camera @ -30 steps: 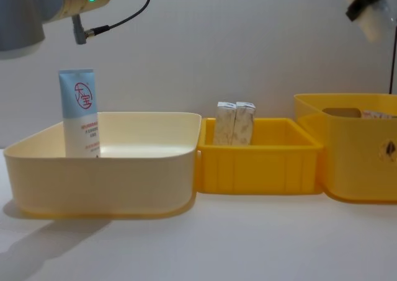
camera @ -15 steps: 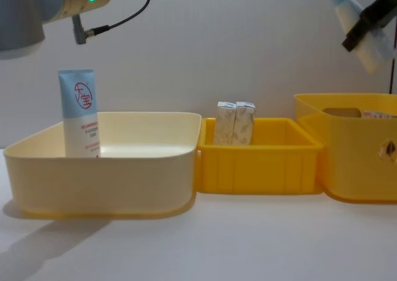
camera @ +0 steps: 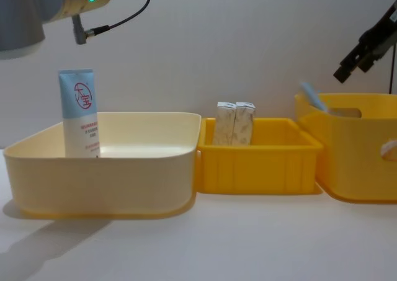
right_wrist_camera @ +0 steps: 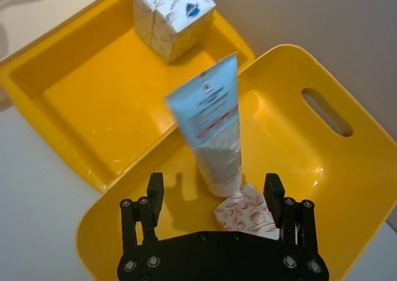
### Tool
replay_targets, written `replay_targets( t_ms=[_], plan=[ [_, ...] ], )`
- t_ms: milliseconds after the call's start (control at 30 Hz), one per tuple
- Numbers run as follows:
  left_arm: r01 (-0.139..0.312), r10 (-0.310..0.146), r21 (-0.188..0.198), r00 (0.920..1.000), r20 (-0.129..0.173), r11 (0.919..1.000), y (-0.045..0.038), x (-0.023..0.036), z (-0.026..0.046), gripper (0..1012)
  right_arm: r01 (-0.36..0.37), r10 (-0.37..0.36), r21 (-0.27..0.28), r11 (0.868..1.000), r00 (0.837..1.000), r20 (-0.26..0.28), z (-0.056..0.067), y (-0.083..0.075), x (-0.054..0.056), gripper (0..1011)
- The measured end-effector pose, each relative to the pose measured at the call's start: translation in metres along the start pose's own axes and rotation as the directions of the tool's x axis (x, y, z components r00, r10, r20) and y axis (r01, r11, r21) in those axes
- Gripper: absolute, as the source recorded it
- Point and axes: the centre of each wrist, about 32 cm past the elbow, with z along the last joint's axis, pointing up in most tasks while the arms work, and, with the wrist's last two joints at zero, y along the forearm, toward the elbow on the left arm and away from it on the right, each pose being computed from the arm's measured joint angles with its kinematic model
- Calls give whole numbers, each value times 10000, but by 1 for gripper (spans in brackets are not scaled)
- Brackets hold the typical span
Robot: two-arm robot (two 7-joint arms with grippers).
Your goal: Bimanual collaborative sorting of washing and personal care products
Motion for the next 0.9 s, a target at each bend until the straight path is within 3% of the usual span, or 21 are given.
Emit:
replay_targets(
  t_ms=[400,900],
  plan=[
    [0,0,0,10000,1,10000,0,0,0,1003,-783,781,-285,9965,9969,-88,-56,45,26,1001],
    [0,0,0,10000,1,10000,0,0,0,1003,-1106,1101,-395,9931,9938,-131,-79,59,37,1001]
  ],
)
